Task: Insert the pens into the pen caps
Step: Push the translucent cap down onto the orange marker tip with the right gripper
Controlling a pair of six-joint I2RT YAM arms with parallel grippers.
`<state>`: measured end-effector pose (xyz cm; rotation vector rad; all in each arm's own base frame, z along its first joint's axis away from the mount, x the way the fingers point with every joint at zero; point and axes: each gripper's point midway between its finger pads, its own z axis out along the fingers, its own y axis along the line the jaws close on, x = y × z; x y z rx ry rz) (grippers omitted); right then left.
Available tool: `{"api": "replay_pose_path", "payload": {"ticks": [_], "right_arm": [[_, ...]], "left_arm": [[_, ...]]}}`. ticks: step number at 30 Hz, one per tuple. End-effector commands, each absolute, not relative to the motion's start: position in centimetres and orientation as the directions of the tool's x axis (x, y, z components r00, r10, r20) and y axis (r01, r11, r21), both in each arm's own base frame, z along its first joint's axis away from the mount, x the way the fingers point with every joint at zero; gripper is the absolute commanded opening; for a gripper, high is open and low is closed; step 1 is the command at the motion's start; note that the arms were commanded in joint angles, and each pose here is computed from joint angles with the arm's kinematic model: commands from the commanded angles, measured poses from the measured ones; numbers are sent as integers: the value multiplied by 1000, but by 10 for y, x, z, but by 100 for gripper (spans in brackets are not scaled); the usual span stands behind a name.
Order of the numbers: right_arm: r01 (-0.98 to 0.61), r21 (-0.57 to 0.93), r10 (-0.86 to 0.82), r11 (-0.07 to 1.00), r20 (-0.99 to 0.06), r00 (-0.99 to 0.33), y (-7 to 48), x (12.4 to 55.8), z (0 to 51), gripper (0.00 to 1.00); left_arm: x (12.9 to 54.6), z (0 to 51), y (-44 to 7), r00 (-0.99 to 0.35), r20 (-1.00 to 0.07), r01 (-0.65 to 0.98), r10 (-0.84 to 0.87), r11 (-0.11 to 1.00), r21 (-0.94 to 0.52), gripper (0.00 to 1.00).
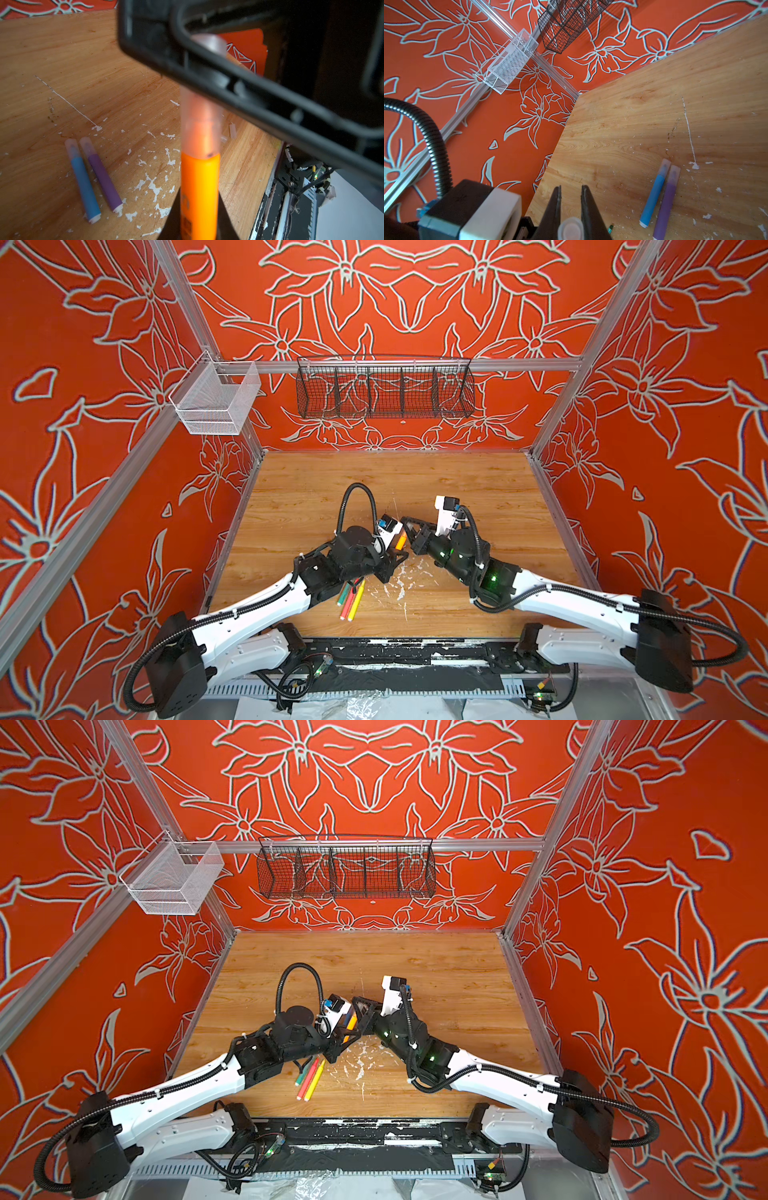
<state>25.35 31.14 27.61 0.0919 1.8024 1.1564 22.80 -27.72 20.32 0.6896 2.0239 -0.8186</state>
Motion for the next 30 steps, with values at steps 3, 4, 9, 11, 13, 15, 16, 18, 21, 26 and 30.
{"api": "replay_pose_path", "payload": {"ticks": [3,4,9,11,13,15,16,18,21,26,30], "right_arm": [[-425,734,393,529,-656,-644,331,226,251,0],[-426,734,389,529,-656,-647,332,225,249,0],[-432,735,365,523,-651,-665,338,220,244,0],[-433,734,354,524,-650,-673,342,218,240,0],[-435,734,346,522,-648,-678,345,217,238,0],[-434,736,340,520,-644,-685,348,214,235,0],[-434,734,336,521,-645,-687,349,213,233,0],[-431,733,331,526,-643,-690,351,211,229,0],[-423,731,326,535,-640,-695,352,208,221,0],[-432,744,311,510,-627,-714,362,199,214,0],[-452,752,300,480,-625,-721,371,189,216,0]], "left_arm": [[256,265,-286,-348,-935,727,76,651,-218,0],[258,267,-286,-342,-937,724,74,656,-213,0],[267,278,-286,-314,-947,708,64,680,-189,0],[271,281,-284,-303,-951,701,61,691,-179,0],[277,284,-283,-297,-953,688,57,704,-173,0],[284,285,-281,-301,-952,676,56,717,-172,0],[287,287,-280,-300,-953,669,51,723,-172,0],[295,289,-276,-303,-952,652,39,737,-178,0],[306,296,-269,-303,-953,627,14,756,-188,0],[316,312,-259,-278,-960,607,-25,771,-195,0],[325,322,-252,-262,-964,591,-41,783,-194,0]]}}
